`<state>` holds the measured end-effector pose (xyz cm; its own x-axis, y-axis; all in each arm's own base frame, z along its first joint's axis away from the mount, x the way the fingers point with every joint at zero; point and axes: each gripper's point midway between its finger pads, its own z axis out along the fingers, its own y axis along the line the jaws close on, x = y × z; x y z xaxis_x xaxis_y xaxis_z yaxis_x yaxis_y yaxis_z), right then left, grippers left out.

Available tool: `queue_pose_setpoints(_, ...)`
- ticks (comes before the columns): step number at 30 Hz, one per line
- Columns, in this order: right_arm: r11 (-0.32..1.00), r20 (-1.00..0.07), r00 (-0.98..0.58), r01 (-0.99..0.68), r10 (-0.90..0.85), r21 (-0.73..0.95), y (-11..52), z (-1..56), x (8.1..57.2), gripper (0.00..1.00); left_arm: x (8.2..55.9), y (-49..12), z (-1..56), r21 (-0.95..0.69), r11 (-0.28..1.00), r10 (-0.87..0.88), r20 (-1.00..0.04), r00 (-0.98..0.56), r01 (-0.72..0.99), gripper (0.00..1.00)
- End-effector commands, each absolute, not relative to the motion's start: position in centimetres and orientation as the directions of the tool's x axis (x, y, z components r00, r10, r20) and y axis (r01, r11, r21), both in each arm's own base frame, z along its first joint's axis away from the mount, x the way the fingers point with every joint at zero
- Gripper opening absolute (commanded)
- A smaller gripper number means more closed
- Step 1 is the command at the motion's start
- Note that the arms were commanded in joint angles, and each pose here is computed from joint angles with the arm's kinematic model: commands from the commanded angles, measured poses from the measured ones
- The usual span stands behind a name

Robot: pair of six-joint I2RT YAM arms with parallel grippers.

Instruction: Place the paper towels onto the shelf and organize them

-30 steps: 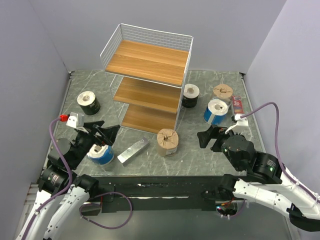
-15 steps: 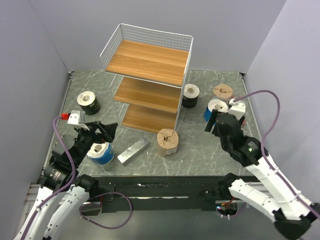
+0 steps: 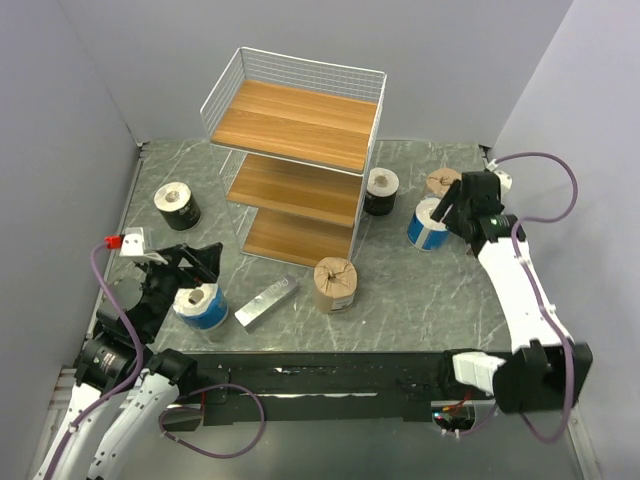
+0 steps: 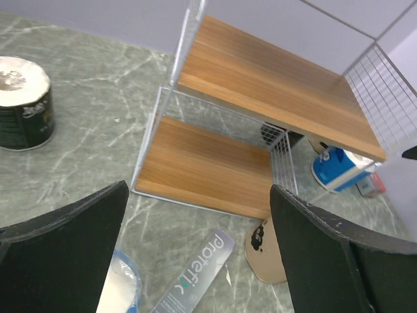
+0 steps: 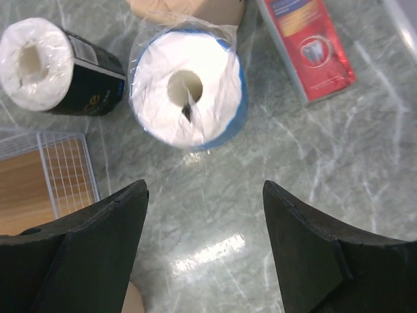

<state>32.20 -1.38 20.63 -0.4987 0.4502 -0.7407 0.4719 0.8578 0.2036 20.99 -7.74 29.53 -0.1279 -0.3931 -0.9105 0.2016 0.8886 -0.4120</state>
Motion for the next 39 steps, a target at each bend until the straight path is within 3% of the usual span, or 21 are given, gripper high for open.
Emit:
queue_pose_setpoints(1, 0.830, -0.708, -0.478, 0.480, 0.519, 0.285, -1.3, 21.0, 35.3, 0.79, 20.6, -6.3, 31.1, -0.436, 0.887, -0.431, -0.900, -0.065, 0.155, 0.97)
queue_pose_setpoints(15, 0.798, -0.644, -0.522, 0.548, 0.560, 0.250, -4.7, 16.0, 39.2, 0.75, 20.9, -6.2, 30.7, -0.430, 0.893, -0.423, -0.903, -0.076, 0.136, 0.97)
queue_pose_setpoints(37, 0.811, -0.552, -0.620, 0.549, 0.557, 0.202, -4.3, 9.5, 39.7, 0.70, 21.1, -6.3, 30.3, -0.428, 0.894, -0.420, -0.903, -0.091, 0.129, 0.97)
queue_pose_setpoints(39, 0.813, -0.558, -0.619, 0.546, 0.553, 0.201, -4.3, 9.5, 39.6, 0.64, 21.1, -6.3, 30.4, -0.430, 0.893, -0.421, -0.902, -0.090, 0.131, 0.96)
